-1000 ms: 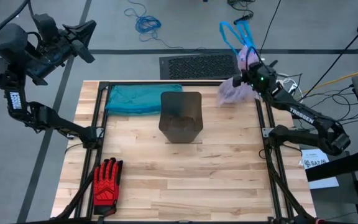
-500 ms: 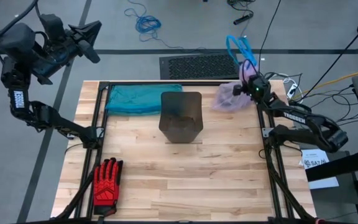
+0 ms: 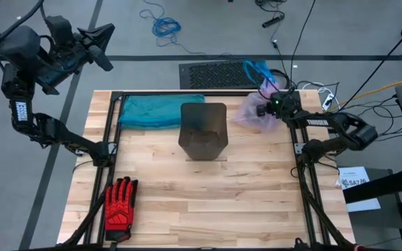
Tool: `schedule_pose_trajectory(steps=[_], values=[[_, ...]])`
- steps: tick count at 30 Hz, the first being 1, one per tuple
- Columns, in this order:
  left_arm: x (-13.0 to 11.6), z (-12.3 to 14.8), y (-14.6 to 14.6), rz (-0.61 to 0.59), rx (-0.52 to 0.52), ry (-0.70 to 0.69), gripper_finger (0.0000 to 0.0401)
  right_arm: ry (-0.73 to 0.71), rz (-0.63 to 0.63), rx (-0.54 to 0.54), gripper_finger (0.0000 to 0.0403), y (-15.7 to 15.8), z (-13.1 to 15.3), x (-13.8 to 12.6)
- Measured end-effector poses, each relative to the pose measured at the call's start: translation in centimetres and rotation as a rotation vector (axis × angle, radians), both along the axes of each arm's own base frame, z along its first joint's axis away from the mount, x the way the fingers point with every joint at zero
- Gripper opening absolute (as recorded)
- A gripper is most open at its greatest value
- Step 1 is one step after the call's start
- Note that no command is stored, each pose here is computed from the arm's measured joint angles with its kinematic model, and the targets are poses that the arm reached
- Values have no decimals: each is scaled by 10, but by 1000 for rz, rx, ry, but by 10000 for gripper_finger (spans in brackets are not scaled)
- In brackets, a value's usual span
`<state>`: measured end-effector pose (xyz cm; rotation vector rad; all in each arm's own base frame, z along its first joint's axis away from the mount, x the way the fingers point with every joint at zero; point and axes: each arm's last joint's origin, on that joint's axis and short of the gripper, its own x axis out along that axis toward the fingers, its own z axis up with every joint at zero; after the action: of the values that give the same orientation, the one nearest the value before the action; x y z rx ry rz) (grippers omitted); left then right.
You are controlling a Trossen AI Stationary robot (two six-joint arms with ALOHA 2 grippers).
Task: Place trash/remove bag and relplace
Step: Remove the pink trash bag from the trash bin
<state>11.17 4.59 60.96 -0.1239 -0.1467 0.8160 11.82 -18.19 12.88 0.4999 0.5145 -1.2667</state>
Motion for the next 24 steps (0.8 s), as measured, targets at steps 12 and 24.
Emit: schedule_pose_trajectory(steps=[12,24], values=[[0,-6,0,0,-13,70,0,-129,67,110,11,2,-5,4],[3,-15,0,-35,7,205,0,-219,116,29,176,4,64,5]])
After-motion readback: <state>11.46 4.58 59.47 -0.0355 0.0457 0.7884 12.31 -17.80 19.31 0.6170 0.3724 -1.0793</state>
